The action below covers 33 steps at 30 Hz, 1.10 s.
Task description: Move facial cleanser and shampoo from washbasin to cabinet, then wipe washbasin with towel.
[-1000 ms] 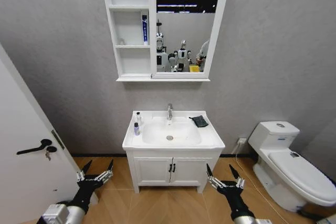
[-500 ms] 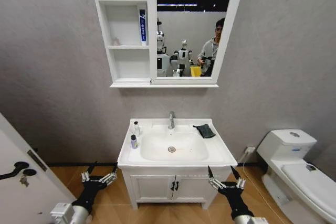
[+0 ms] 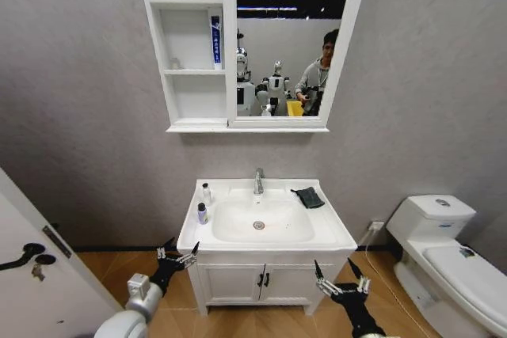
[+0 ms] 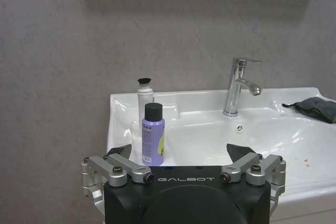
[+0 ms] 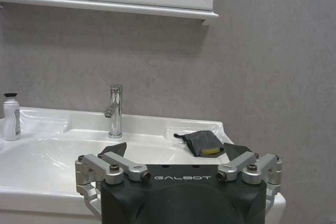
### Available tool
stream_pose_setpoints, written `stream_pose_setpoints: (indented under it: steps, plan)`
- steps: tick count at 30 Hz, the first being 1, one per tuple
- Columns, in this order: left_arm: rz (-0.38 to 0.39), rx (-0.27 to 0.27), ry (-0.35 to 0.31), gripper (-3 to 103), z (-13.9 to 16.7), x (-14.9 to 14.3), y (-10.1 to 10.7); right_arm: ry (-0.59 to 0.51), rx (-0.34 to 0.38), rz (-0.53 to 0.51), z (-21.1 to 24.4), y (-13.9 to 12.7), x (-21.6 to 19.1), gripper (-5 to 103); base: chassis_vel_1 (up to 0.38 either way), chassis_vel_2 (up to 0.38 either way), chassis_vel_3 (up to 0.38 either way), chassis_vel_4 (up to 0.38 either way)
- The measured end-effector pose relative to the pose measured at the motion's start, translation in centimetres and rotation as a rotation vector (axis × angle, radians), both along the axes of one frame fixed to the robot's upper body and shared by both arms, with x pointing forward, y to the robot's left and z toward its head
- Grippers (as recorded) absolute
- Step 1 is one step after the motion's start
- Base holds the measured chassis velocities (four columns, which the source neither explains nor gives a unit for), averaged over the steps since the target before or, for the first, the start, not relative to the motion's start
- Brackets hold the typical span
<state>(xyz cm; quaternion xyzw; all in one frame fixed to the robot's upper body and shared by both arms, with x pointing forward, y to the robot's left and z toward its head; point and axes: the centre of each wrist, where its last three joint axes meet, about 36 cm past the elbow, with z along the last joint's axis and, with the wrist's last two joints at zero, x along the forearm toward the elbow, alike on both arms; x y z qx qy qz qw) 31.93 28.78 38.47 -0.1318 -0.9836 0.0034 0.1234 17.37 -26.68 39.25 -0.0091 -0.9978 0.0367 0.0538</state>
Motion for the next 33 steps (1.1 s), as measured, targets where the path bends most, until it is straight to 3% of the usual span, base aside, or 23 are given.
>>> stream_pose_setpoints:
  steps: [6,13,18,25,33]
  plan:
    - [0.002,0.004,-0.006,99,-2.1,4.5,0.3,0.037,-0.005,-0.014,-0.2,-0.2,-1.2,100,0.0,0.0,0.0,0.0]
    - [-0.007,-0.007,-0.018,99,-3.7,10.0,-1.1,0.055,-0.015,-0.028,-0.3,-0.6,-2.1,100,0.0,0.0,0.0,0.0]
    - [-0.021,0.033,-0.043,99,-5.6,13.4,-2.3,0.055,-0.031,-0.062,0.0,-1.1,-2.4,100,0.0,0.0,0.0,0.0]
    - [-0.011,0.089,-0.099,99,-8.1,16.3,-3.4,0.048,-0.039,-0.072,0.4,-1.3,-2.7,100,0.0,0.0,0.0,0.0]
    - [0.034,0.079,-0.096,99,-9.1,17.2,-3.9,0.047,-0.032,-0.07,0.6,-1.2,-3.0,100,0.0,0.0,0.0,0.0]
